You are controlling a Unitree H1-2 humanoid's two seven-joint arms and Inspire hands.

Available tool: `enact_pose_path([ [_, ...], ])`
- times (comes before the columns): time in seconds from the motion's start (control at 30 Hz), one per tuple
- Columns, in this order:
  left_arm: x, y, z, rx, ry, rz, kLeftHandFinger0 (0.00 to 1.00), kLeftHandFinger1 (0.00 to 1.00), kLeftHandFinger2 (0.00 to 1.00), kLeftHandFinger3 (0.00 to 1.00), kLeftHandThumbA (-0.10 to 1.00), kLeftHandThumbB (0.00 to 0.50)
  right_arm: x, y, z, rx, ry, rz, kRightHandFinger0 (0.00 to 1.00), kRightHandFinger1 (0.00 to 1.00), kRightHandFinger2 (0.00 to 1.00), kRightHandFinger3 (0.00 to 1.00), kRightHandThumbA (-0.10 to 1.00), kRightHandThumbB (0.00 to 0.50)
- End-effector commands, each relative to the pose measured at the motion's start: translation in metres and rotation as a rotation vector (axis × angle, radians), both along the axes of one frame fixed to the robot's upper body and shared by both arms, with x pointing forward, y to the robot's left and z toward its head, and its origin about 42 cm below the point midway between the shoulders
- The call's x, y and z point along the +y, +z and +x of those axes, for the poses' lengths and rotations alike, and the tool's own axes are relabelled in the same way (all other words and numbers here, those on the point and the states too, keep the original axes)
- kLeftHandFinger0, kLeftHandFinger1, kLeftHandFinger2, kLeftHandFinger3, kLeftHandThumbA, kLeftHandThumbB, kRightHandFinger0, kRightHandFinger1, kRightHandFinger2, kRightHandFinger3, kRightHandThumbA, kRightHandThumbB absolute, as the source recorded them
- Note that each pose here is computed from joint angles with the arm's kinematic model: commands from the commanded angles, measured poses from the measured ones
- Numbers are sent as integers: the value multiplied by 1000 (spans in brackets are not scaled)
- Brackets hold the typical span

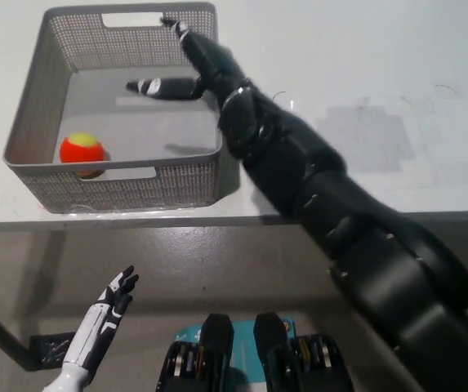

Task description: Use the right hand to pick up a tennis ball and put it into a container on the left side

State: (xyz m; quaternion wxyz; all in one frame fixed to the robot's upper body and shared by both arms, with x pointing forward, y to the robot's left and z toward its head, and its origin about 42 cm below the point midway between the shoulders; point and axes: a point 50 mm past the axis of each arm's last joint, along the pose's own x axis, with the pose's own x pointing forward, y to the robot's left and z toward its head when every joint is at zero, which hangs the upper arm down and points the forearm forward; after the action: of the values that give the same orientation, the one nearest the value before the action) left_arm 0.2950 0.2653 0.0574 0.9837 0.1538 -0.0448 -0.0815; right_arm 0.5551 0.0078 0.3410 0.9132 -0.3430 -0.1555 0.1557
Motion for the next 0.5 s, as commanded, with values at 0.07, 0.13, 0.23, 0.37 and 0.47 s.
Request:
enact_pose_path([
  [0.07, 4, 13, 8, -59, -36, 18, 1000, 1000, 1000, 1000, 1000, 356, -63, 81, -10, -264, 43, 211, 1000, 1000, 1000, 1000, 1000, 476],
  [0.13, 6, 12, 7, -40, -30, 7, 1000, 1000, 1000, 1000, 1000, 367, -100, 88, -32, -356, 40, 244, 1000, 1000, 1000, 1000, 1000, 439],
  [0.23, 4, 11, 5, -46, -37, 21, 1000, 1000, 1000, 1000, 1000, 348, -137, 85, -57, -401, -14, 281, 1000, 1000, 1000, 1000, 1000, 495],
  [0.37, 6, 11, 2, -38, -37, 35, 1000, 1000, 1000, 1000, 1000, 346, -192, 65, -96, -465, -29, 379, 1000, 1000, 1000, 1000, 1000, 437],
  [0.47, 6, 10, 2, -40, -39, 40, 1000, 1000, 1000, 1000, 1000, 342, -225, 33, -135, -493, -77, 402, 1000, 1000, 1000, 1000, 1000, 420],
])
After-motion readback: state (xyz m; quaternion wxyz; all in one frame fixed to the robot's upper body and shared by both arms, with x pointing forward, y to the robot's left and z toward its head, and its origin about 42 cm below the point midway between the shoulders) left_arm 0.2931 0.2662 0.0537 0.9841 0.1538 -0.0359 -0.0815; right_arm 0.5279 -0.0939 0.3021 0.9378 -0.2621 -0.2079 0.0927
